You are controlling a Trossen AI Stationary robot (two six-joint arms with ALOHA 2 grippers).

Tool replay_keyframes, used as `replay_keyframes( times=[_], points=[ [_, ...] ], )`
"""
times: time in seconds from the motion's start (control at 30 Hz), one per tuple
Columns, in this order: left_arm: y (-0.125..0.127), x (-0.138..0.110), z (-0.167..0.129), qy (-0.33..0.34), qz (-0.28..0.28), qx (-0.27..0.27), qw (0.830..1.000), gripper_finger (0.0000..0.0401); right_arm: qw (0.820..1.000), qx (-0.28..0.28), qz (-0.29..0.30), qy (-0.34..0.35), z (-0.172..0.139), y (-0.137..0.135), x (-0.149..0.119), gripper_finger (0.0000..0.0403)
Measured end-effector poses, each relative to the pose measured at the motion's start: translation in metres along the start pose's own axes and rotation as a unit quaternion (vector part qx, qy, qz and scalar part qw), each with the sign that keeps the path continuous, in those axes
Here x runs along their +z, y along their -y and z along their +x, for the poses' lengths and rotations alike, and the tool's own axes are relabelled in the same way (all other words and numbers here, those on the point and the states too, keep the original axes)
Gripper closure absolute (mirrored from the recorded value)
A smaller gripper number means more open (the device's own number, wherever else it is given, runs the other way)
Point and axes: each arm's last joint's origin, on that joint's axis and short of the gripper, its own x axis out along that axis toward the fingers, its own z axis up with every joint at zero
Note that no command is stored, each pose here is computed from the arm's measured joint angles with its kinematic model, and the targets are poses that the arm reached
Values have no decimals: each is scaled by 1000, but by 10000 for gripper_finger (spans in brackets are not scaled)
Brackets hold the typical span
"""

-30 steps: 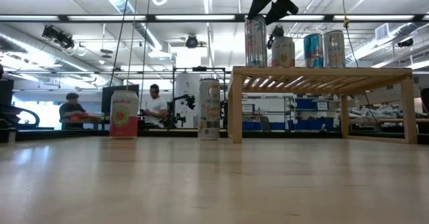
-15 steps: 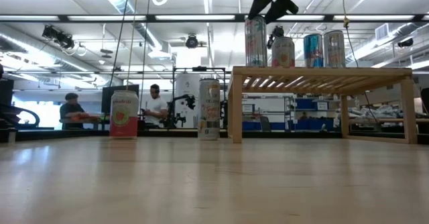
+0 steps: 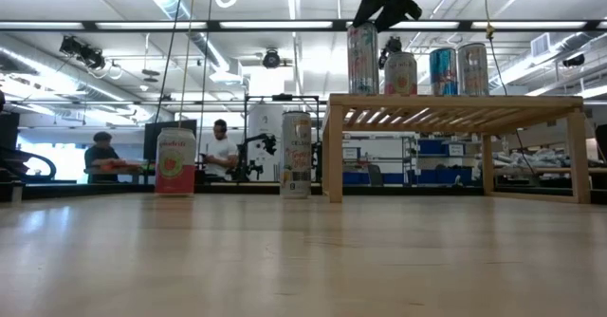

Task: Place canned beverage on shelf
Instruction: Put the top white-pink soda can on the shelf

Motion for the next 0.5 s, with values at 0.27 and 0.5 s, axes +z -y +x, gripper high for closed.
replay_keyframes(
  times=[0.27, 0.5],
  points=[
    [0, 0, 0, 0, 0, 0, 1000, 115, 999, 23, -32, 0, 2, 8, 2, 145],
    [0, 0, 0, 0, 1, 0, 1000, 115, 997, 68, -44, 2, 6, 23, 5, 145]
  ],
)
